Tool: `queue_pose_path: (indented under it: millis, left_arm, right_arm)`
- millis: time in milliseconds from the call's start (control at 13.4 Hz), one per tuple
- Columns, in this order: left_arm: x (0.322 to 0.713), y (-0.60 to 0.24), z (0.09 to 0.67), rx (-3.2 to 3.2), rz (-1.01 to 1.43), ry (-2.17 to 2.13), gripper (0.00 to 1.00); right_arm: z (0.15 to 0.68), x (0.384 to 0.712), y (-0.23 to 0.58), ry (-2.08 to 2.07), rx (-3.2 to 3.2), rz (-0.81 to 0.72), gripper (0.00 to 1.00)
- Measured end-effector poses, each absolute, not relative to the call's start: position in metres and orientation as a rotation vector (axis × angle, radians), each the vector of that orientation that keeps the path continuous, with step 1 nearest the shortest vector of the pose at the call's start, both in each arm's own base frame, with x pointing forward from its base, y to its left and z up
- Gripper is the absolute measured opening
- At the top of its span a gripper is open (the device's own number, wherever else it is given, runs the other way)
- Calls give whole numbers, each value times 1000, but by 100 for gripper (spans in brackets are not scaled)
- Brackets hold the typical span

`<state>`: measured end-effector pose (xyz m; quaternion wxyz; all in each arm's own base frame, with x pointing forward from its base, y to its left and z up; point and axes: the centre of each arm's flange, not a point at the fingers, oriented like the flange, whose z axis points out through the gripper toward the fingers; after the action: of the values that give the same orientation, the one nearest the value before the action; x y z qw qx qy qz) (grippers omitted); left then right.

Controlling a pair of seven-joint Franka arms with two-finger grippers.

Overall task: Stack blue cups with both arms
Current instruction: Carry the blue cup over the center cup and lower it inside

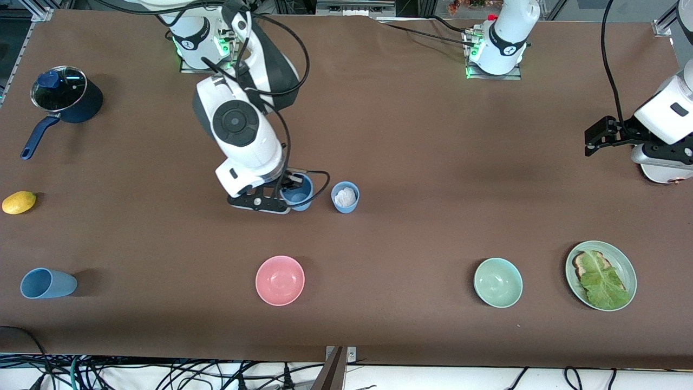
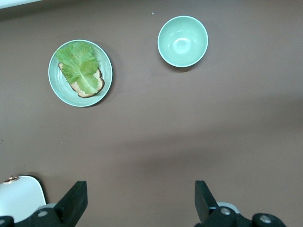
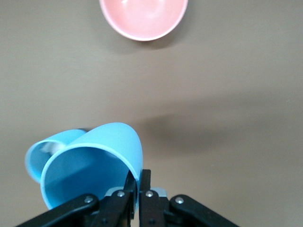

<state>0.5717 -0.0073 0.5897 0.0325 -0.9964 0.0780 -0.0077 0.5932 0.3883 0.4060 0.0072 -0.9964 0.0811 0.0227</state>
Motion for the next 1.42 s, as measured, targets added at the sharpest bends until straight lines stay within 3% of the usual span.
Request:
queue_pose_path:
  millis: [521, 1415]
  left_arm:
    - [569, -3, 600, -3069, -49, 226, 100]
    - [566, -3, 603, -3160, -46, 156, 100]
  right_arm:
    - [395, 570, 470, 256, -3089, 45, 5]
    - [363, 573, 479, 272, -3101, 60, 5]
